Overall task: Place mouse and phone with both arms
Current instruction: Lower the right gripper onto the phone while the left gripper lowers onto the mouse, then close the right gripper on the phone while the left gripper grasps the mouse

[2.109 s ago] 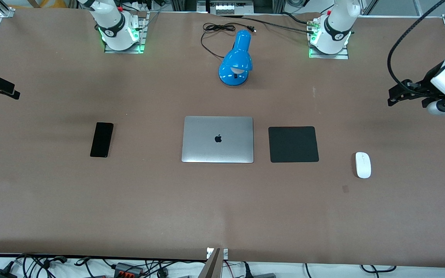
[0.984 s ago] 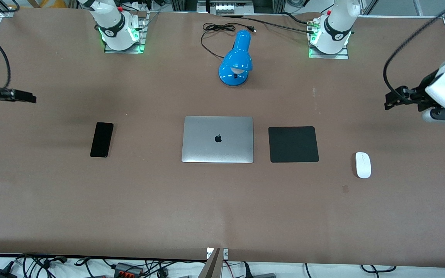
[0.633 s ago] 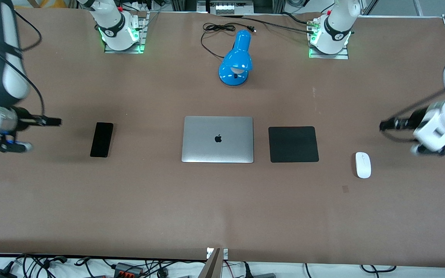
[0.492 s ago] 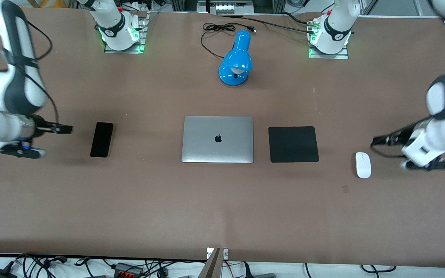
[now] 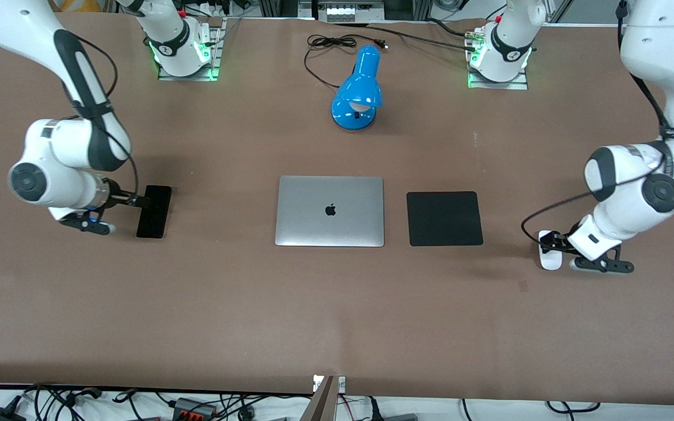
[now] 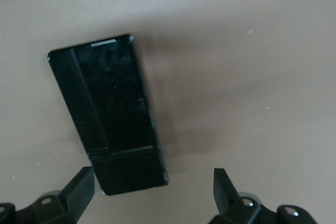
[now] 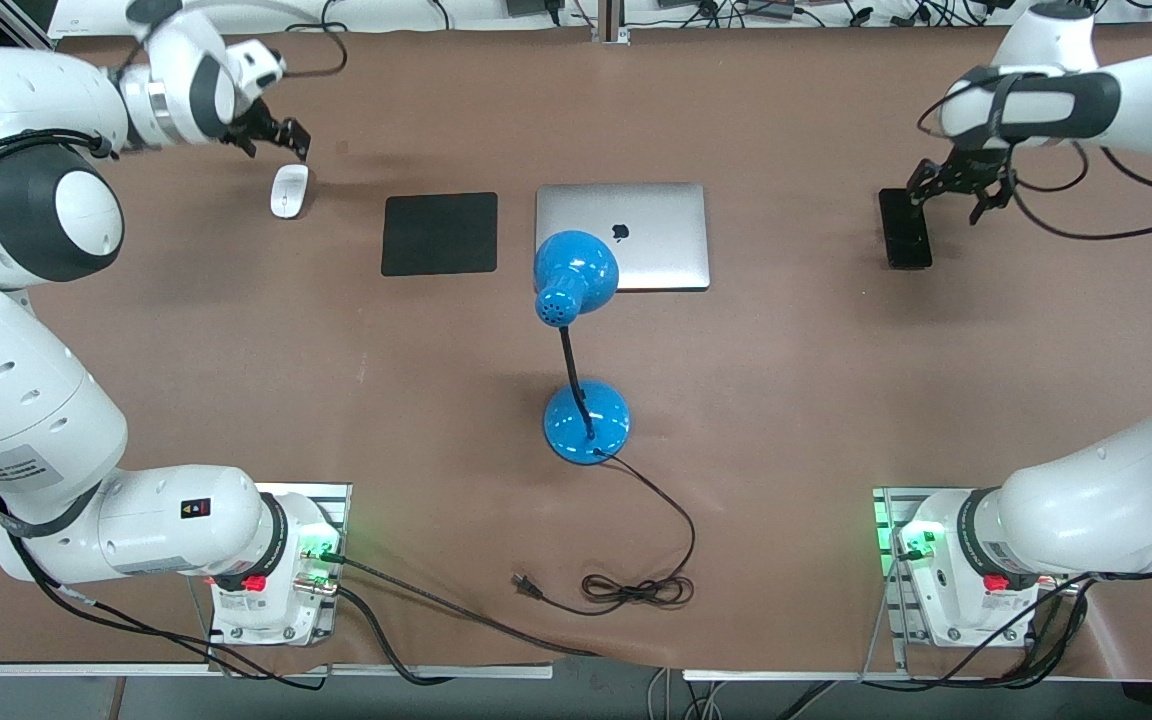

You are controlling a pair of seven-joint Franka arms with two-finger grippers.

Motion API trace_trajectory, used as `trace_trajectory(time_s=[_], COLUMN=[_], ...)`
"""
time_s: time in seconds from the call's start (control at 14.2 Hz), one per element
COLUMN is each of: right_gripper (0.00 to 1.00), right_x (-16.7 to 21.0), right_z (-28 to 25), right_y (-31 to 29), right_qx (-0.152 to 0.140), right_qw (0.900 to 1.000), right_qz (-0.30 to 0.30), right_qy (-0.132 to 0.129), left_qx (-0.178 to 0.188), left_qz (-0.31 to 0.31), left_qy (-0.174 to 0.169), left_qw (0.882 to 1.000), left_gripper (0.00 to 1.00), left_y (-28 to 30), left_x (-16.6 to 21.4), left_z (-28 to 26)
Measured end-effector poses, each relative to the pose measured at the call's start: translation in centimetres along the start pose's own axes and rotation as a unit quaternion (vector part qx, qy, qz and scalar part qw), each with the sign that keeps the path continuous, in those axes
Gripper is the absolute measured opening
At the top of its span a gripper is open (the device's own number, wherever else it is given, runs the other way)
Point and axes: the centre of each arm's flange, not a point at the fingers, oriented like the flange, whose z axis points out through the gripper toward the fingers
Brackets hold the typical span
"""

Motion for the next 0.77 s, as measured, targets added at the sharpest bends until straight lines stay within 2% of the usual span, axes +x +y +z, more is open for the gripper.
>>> trace_trajectory(time_s=[0.28, 0.56, 0.77], right_gripper=[1.0, 1.0, 1.0], right_x=[-0.7, -1.4, -1.5], right_z=[0.7, 4.0, 5.5], right_y=[-2.2, -2.2, -2.3], right_qx=[-0.001, 0.01, 0.01], right_qw=[1.0, 0.998, 0.998], right_qz=[-0.014, -0.028, -0.044], right_qy=[0.014, 0.051, 0.053], left_qx=[0.003, 0.002, 0.001], left_qz=[0.008, 0.013, 0.014], left_qy=[0.015, 0.027, 0.025], left_qw=[1.0, 1.0, 1.0], left_gripper=[1.0, 1.0, 1.0], left_y=[-1.2, -0.4, -0.2], left_x=[-1.6, -1.4, -1.6], left_z=[2.8, 3.6, 4.2])
